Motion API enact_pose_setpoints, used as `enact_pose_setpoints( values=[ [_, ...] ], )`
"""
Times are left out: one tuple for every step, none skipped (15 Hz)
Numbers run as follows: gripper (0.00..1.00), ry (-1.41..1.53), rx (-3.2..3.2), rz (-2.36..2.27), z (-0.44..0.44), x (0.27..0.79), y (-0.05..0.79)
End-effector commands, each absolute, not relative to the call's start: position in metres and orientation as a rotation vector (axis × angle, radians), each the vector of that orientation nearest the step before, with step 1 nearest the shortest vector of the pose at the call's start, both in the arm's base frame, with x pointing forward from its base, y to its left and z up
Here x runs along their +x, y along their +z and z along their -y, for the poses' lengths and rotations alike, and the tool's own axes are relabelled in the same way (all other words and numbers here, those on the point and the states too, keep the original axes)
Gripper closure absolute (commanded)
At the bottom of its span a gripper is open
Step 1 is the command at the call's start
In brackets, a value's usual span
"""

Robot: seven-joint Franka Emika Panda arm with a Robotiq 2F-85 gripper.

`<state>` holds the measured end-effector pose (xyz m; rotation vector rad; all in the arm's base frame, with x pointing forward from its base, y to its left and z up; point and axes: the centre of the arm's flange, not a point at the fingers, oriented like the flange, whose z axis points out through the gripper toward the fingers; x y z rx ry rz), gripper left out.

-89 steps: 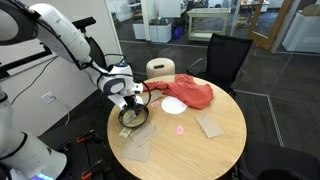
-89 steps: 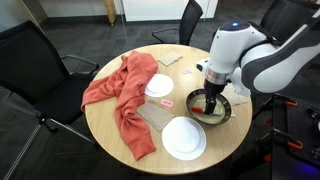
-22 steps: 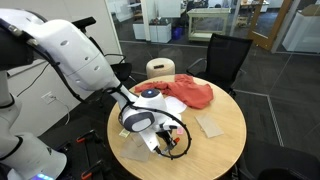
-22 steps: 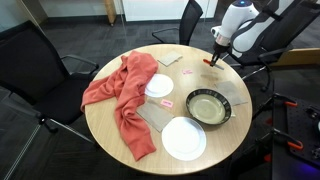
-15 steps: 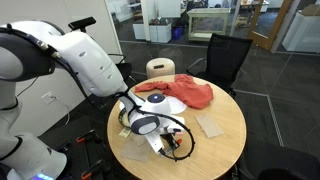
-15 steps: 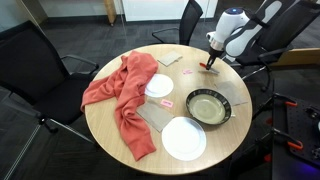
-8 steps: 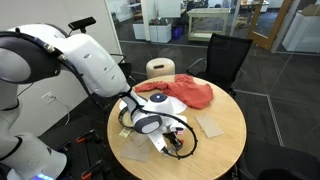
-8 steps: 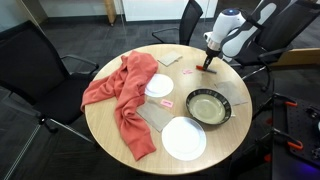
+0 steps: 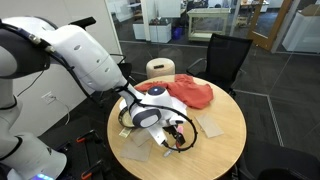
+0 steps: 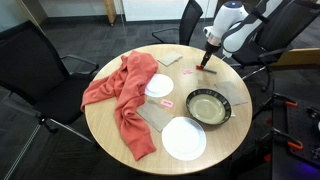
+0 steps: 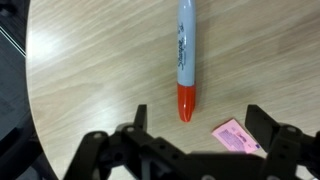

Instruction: Put the orange marker on the table

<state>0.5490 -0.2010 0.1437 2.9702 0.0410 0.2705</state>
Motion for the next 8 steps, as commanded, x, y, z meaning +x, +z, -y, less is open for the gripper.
enact_pose_setpoints(
  values=[
    [0.00, 0.325, 2.985, -0.047, 0.194, 0.532, 0.176],
    [0.00, 0.327, 2.986, -0.047, 0.192, 0.531, 0.181],
    [0.00, 0.300, 2.971, -0.038, 0.195, 0.546, 0.162],
    [0.00, 0.304, 2.970, -0.038, 0.195, 0.546, 0.165],
    [0.00, 0.303, 2.971, -0.040, 0.194, 0.546, 0.164],
    [0.00, 0.299, 2.972, -0.041, 0.194, 0.546, 0.162],
    [0.00, 0.295, 2.973, -0.041, 0.194, 0.545, 0.160],
    [0.00, 0.293, 2.974, -0.041, 0.194, 0.545, 0.159]
  ],
)
